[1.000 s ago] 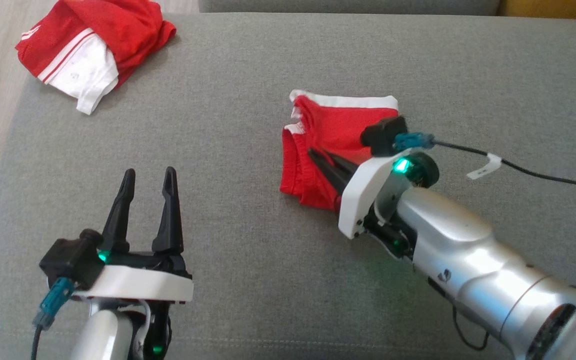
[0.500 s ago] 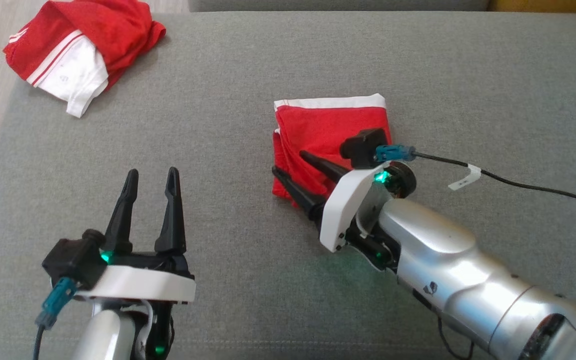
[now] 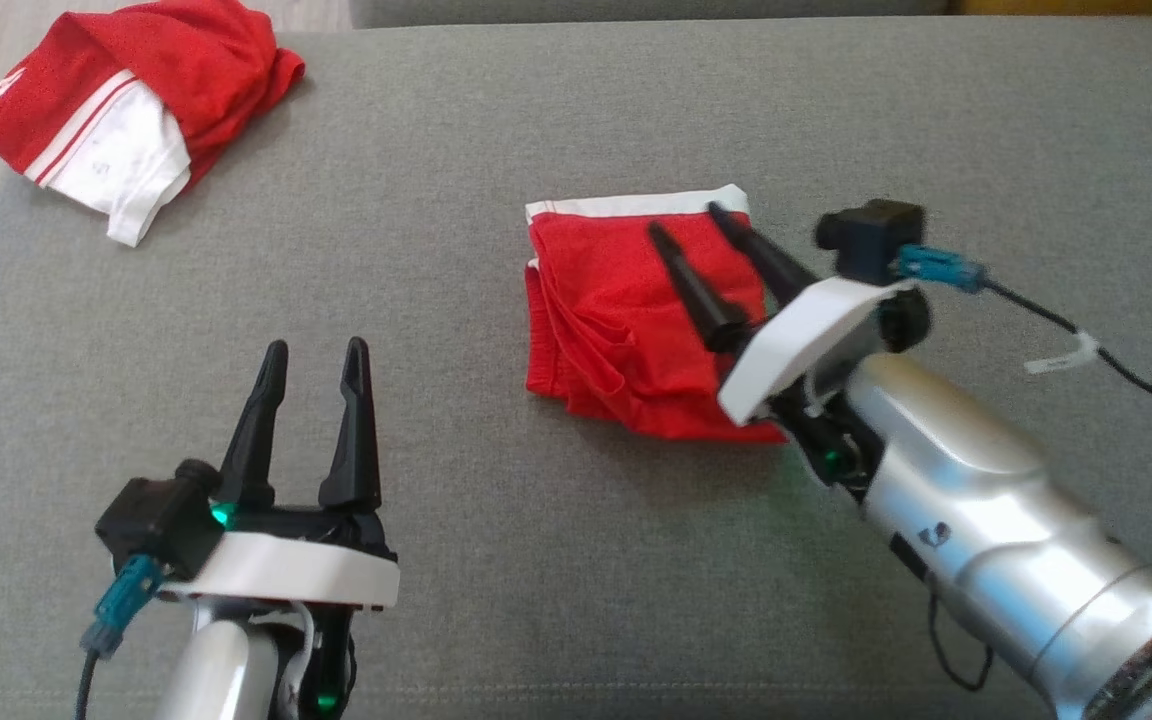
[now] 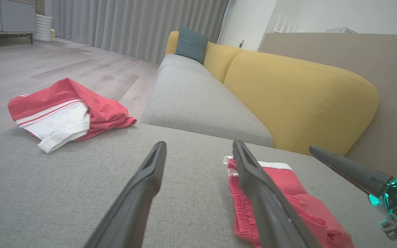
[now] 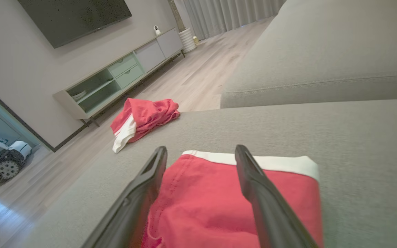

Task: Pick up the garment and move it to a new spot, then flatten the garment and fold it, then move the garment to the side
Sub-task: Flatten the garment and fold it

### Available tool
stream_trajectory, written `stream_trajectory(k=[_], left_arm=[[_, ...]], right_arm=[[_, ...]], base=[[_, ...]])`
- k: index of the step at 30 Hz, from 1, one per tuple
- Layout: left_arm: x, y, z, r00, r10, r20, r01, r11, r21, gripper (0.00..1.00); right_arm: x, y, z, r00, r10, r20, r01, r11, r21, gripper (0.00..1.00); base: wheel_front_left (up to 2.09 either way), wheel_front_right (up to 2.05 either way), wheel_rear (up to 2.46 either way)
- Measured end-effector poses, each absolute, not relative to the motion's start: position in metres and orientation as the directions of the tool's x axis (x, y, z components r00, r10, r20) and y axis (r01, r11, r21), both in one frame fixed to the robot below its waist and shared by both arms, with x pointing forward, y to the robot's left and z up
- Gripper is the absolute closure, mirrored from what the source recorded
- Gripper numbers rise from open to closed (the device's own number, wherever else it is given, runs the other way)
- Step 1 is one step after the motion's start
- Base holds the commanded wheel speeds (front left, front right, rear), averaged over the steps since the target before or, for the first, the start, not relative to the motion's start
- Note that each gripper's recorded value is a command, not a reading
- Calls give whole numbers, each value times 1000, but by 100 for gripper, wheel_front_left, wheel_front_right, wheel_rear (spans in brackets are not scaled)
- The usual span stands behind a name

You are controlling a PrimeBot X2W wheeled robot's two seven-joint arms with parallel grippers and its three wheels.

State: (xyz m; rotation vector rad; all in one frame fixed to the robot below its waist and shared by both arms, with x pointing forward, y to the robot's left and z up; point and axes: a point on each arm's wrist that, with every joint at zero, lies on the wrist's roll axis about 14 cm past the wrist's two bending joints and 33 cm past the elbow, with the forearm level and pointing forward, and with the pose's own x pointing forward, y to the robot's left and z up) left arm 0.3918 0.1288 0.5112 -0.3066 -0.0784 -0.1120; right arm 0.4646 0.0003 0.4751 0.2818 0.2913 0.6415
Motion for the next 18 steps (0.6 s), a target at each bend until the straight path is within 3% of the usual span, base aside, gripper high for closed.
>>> stream_trajectory(k=[4,5,6,7,10,18], left_arm=[[392,125,511,989,-110,94,133,946,-294,0],[393,124,510,989,-111,93,134,946,-295,0],[393,123,509,989,-115,91,137,945,-296,0],[393,123,509,989,-115,89,136,945,-297,0],[393,124,507,990,-113,84,133,946,-297,0],[392,128,504,992,-100,73,117,948,-295,0]], right_arm=[[470,-22,469,799,572,-186,-499,804,324,0],[470,-24,466,801,566,-193,-494,808,320,13],[466,-27,458,799,563,-210,-491,813,312,63],[463,-27,453,796,563,-223,-492,816,303,63],[453,-27,434,781,563,-270,-492,821,290,100],[428,2,410,710,621,-331,-555,783,280,100]], base=[[0,0,0],[0,0,0],[0,0,0],[0,0,0],[0,0,0],[0,0,0]])
